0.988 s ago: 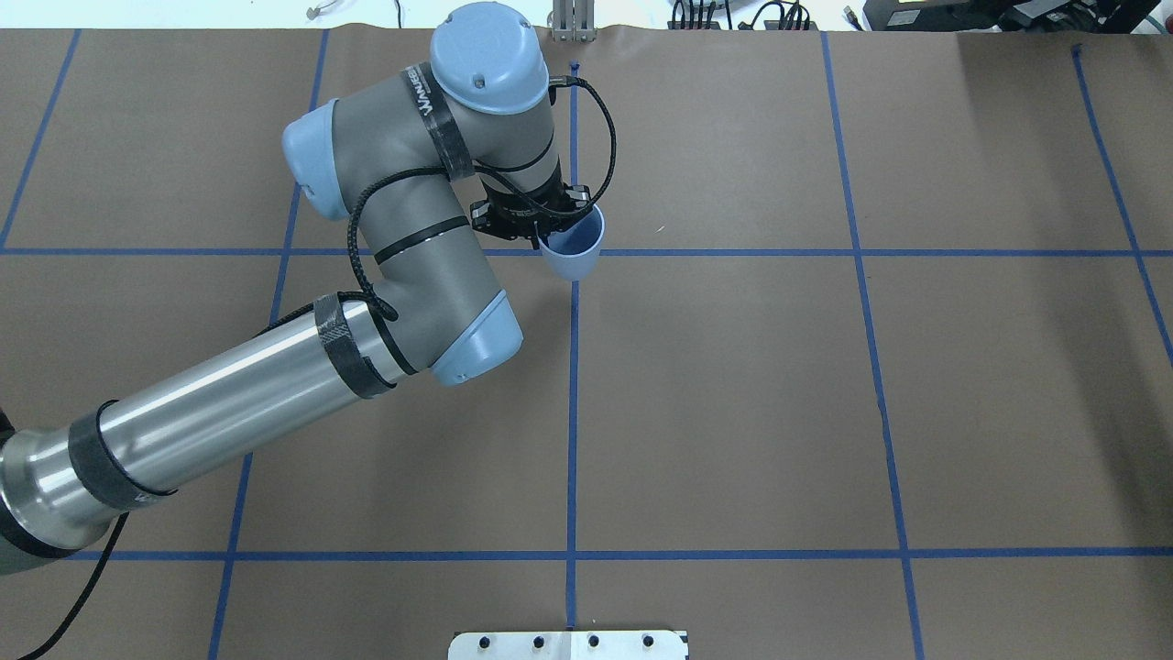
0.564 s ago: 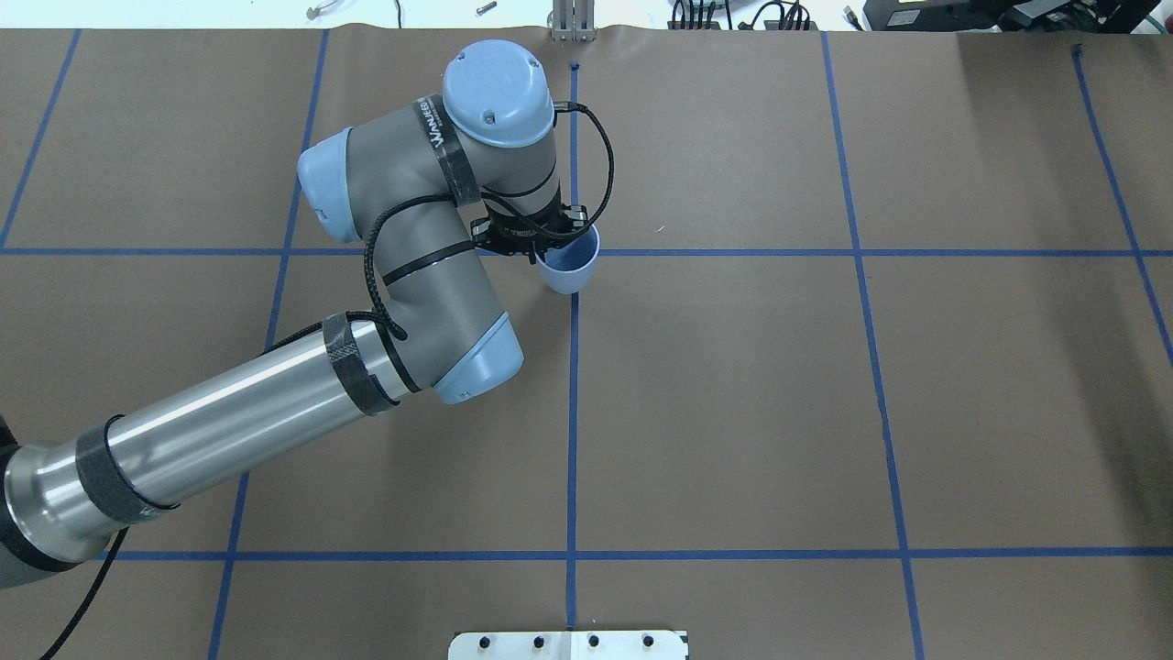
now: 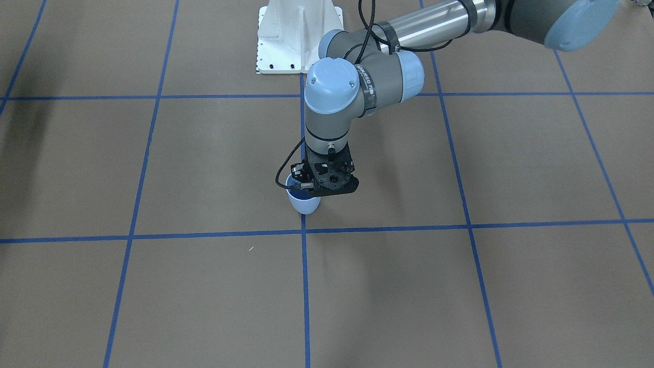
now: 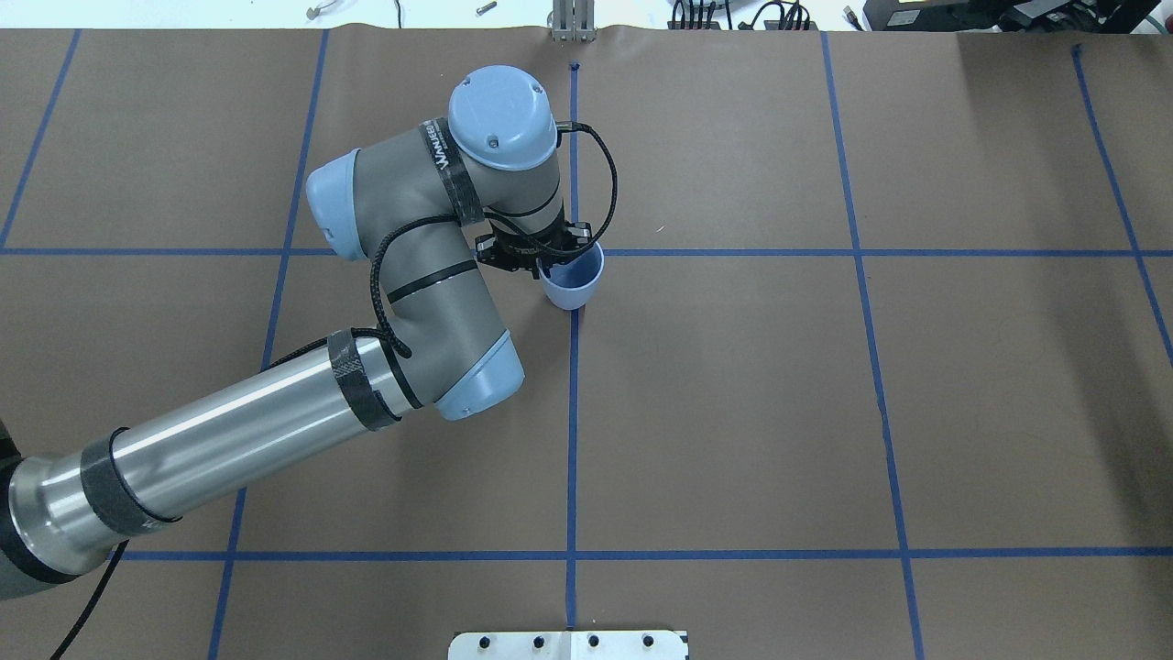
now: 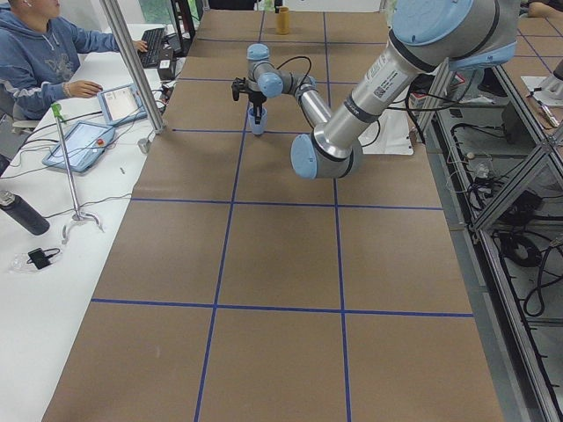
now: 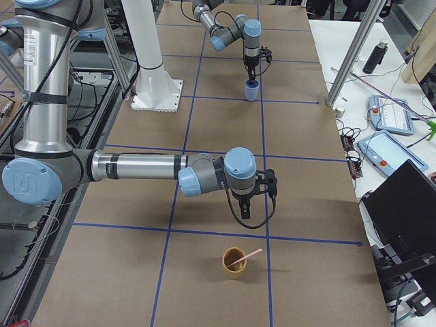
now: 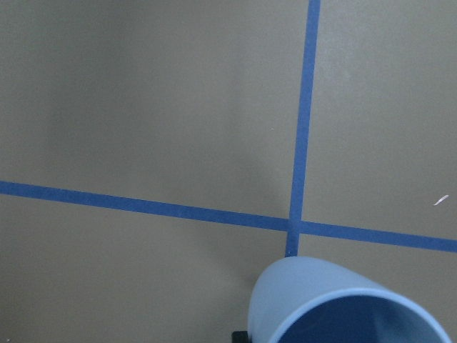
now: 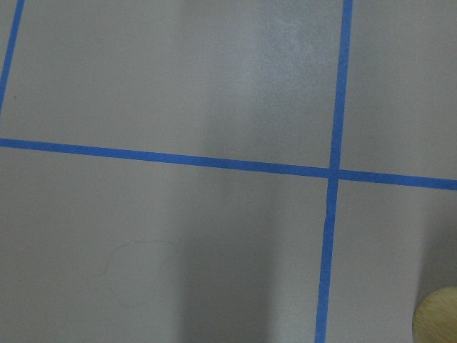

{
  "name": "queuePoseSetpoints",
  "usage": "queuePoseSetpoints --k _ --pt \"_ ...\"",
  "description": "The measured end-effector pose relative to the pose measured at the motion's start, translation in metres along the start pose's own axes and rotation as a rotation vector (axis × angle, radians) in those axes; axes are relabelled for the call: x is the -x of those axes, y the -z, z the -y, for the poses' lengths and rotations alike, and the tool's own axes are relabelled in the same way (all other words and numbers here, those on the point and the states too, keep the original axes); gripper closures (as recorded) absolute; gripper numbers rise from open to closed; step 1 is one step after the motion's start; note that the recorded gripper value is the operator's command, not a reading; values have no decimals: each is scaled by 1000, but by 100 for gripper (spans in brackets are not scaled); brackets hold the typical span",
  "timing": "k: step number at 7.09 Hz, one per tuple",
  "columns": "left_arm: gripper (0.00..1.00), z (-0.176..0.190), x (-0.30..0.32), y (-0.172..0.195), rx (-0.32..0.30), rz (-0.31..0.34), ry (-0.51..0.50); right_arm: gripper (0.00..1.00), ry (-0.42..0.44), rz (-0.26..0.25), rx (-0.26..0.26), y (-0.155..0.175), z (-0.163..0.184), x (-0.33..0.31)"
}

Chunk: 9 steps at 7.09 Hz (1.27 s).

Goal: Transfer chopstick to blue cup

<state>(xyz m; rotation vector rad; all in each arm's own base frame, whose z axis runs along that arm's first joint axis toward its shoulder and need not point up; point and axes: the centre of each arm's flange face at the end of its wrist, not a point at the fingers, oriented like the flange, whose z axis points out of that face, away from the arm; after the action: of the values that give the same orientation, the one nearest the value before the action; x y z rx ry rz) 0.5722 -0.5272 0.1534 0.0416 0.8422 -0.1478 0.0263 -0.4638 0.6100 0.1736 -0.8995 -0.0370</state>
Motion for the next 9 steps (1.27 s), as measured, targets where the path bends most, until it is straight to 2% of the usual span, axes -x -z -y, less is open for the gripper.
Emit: queuePoseSetpoints --k 1,3,4,6,7,8,9 --pt "3 -3 -2 -2 3 -1 -3 0 0 0 -1 0 0 0" --pt "1 -5 -5 1 -1 -20 3 0 2 2 -3 2 -2 2" --pt "1 -5 -7 15 -9 -39 14 0 1 1 -4 3 -3 2" --pt "1 -2 13 73 -35 -34 23 0 -7 0 -4 3 -3 2" --pt "1 -6 45 101 -51 -29 -5 3 -11 -3 -4 3 -3 1" --pt "1 -10 90 120 -66 -24 -44 11 -20 -20 0 0 -5 -4" --pt "1 -5 138 132 -76 -15 -85 13 -38 -59 8 -5 -7 -18"
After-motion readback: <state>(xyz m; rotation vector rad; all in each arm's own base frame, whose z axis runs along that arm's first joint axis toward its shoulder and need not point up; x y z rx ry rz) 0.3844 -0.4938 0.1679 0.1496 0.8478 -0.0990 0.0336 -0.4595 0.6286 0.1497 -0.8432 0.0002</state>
